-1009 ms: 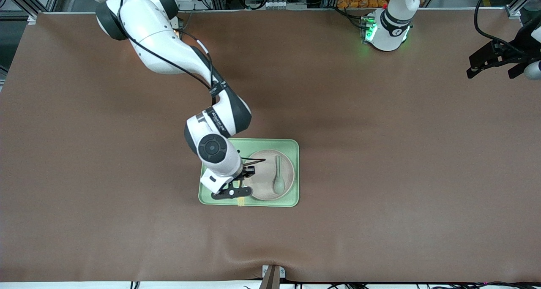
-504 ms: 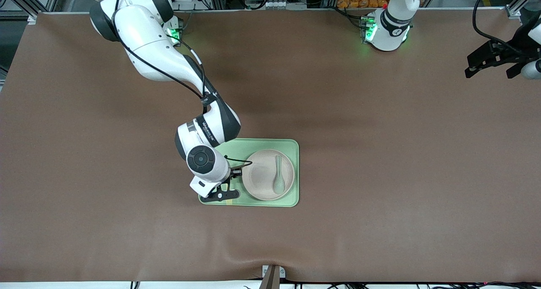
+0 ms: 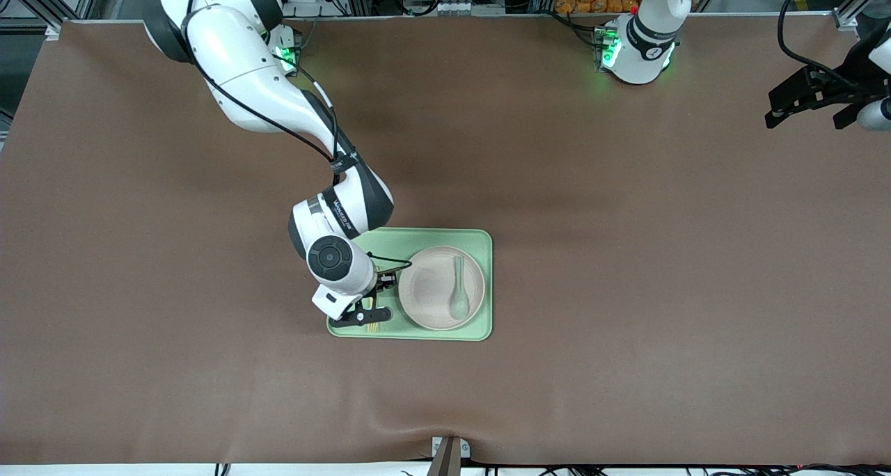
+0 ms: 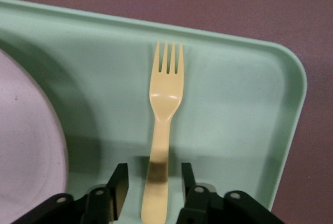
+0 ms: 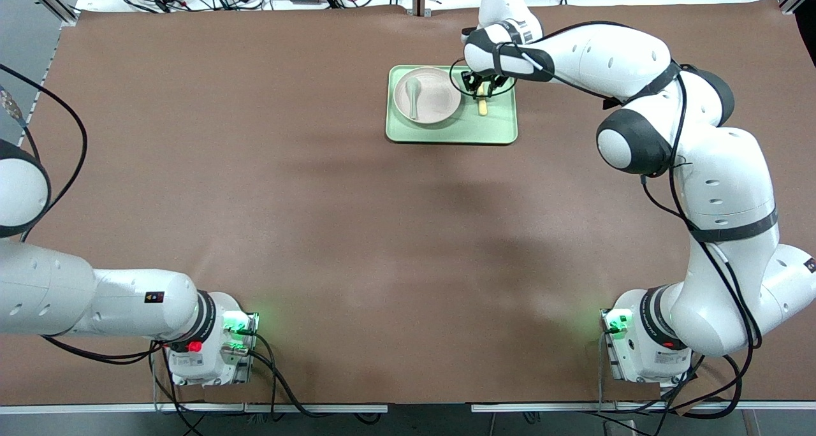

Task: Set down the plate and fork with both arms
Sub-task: 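Carry the fork with the right gripper beside the plate on the tray, then open the right gripper to release the fork on the tray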

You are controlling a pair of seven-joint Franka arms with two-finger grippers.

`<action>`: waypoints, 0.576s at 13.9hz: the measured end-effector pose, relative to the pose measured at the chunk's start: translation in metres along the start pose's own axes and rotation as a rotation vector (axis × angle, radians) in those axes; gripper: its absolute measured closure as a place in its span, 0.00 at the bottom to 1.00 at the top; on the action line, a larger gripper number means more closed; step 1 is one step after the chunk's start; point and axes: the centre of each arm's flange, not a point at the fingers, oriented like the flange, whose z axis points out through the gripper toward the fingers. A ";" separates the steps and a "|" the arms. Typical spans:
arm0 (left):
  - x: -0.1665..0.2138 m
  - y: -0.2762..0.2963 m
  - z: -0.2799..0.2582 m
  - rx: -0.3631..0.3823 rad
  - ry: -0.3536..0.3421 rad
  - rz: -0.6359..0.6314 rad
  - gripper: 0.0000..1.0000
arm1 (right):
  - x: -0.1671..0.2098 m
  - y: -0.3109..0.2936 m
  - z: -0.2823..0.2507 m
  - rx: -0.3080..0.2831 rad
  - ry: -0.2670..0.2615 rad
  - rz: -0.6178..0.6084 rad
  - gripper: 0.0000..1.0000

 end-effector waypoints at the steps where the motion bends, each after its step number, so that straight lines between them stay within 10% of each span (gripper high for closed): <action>1: 0.000 0.000 0.000 0.000 0.000 0.000 0.00 | 0.000 0.000 -0.002 0.000 0.003 -0.011 0.36; 5: 0.000 0.000 0.000 0.000 0.000 0.000 0.00 | 0.002 0.003 -0.027 0.005 0.017 -0.022 0.00; 8: 0.000 0.000 0.000 0.000 0.000 0.000 0.00 | 0.007 0.021 -0.062 0.004 0.005 0.002 0.00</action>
